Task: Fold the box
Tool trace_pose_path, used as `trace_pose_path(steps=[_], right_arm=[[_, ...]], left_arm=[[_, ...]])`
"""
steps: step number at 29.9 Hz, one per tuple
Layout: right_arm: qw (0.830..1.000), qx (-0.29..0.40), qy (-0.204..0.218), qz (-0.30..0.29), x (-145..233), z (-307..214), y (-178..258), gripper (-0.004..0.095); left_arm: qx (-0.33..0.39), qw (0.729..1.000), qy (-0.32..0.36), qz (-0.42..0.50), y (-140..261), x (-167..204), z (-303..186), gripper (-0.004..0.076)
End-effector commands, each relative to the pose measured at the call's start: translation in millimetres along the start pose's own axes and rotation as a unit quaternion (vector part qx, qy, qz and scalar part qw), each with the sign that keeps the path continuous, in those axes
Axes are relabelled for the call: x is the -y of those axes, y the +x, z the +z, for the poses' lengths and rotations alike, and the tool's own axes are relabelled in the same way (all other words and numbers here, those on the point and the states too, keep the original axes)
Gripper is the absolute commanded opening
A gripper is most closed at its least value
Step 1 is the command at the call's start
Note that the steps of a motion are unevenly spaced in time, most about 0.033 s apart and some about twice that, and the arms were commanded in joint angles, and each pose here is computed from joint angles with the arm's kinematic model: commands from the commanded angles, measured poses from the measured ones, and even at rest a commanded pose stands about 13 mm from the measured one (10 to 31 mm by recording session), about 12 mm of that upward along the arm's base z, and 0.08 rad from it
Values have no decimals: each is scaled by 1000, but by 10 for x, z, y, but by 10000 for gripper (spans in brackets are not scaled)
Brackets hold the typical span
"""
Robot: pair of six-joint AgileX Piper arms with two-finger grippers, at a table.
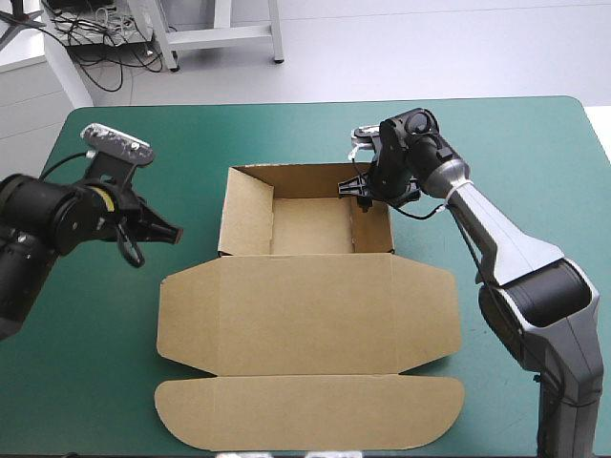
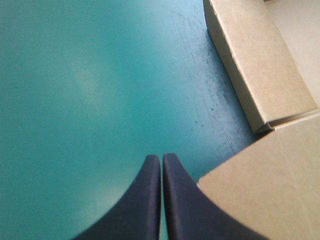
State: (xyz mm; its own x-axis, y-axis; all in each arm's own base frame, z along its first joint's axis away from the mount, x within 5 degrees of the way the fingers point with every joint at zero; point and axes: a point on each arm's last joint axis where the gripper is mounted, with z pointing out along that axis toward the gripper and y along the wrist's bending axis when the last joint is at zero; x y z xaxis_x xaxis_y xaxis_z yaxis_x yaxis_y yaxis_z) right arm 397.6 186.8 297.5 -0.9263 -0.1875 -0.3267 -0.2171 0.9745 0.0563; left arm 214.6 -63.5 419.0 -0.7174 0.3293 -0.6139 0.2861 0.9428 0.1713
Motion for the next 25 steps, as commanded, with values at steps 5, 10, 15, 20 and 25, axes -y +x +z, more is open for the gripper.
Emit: trace_pose_path(steps=[5,10,15,20,25], right_arm=[[1000,11,-13,-2,5,-173,4,291],[1000,10,-19,-4,-6,-168,6,-13],[1000,10,-19,-4,-6,-168,6,-19],[1000,19,-1,-4,79,-214,-13,-19],[999,47,11,24,389,-456,-40,-19]], left_arm=[[74,997,2,0,498,6,-230,-8],[77,997,10,0,918,53,-179,-10],[53,998,18,1,1358,112,-44,-10],[51,997,50,-17,1793,211,57,-10],[61,996,53,-21,2077,236,74,-10]])
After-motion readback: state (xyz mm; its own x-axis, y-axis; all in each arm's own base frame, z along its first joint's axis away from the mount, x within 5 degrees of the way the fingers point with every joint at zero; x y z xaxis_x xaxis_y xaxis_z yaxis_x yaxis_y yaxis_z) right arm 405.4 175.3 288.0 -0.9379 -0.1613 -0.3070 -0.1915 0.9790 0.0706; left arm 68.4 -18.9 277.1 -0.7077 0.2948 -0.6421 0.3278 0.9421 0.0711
